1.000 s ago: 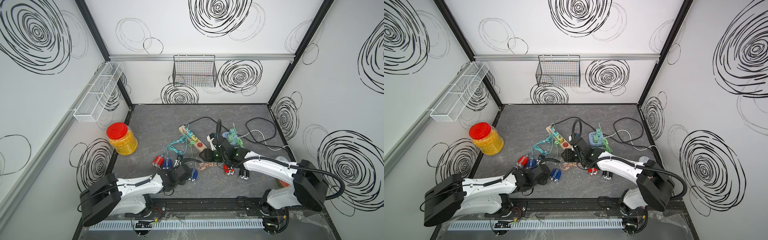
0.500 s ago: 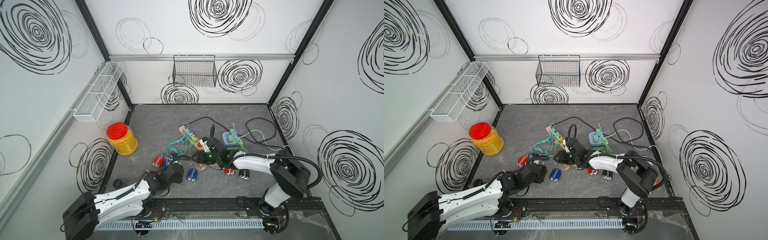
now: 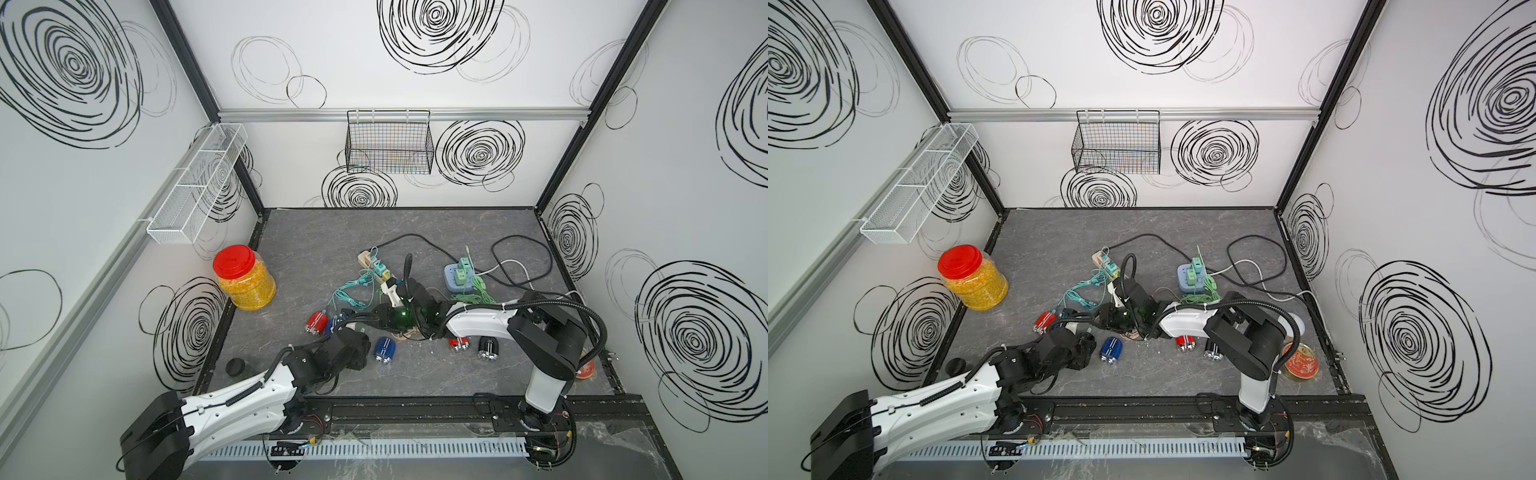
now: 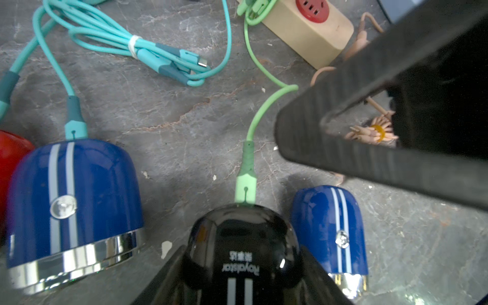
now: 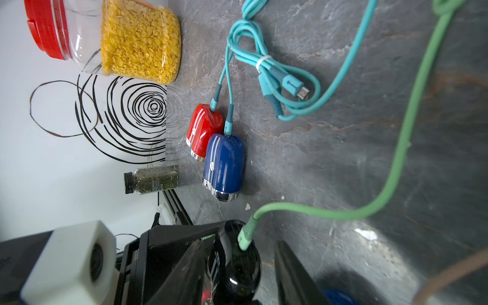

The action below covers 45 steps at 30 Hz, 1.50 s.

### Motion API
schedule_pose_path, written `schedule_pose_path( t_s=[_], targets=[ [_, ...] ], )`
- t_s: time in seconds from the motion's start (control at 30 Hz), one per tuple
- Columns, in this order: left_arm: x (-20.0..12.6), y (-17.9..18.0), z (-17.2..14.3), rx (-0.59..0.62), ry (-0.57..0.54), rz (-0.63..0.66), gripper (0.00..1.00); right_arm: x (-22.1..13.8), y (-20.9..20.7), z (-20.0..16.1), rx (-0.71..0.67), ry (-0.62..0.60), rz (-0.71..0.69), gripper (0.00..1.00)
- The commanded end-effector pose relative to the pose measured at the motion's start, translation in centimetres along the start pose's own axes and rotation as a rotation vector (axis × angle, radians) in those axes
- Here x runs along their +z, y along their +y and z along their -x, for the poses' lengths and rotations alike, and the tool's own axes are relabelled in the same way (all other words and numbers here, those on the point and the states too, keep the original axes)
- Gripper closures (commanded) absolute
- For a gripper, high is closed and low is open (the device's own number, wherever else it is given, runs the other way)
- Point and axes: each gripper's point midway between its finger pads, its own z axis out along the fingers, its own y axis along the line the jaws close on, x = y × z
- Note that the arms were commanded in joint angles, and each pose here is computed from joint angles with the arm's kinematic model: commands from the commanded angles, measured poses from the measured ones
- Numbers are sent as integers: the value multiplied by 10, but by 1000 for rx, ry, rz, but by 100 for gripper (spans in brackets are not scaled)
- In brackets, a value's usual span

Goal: Unplug the electric shaver
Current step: Remove the charging cable from the electric shaver.

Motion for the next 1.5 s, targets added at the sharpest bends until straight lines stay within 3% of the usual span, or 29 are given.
schedule_pose_path(
  t_s=[0.0, 0.43, 0.87, 1.23, 1.47],
  targets=[
    [-3, -8, 11, -45, -52, -63, 56, 7, 17, 5, 3, 0, 59, 55],
    [-7, -11, 15, -96, -68, -129, 56, 21, 18, 11, 45, 9, 105, 65],
    [-8, -15, 15, -103, -66, -154, 56, 17, 11, 20, 66, -4, 107, 92],
    [-7, -15, 9, -120, -44, -164, 56, 4, -11, 37, 91, -53, 65, 95],
    [-3, -4, 2, -110, -13, -87, 56, -3, -27, 50, 80, -89, -6, 94]
  ],
)
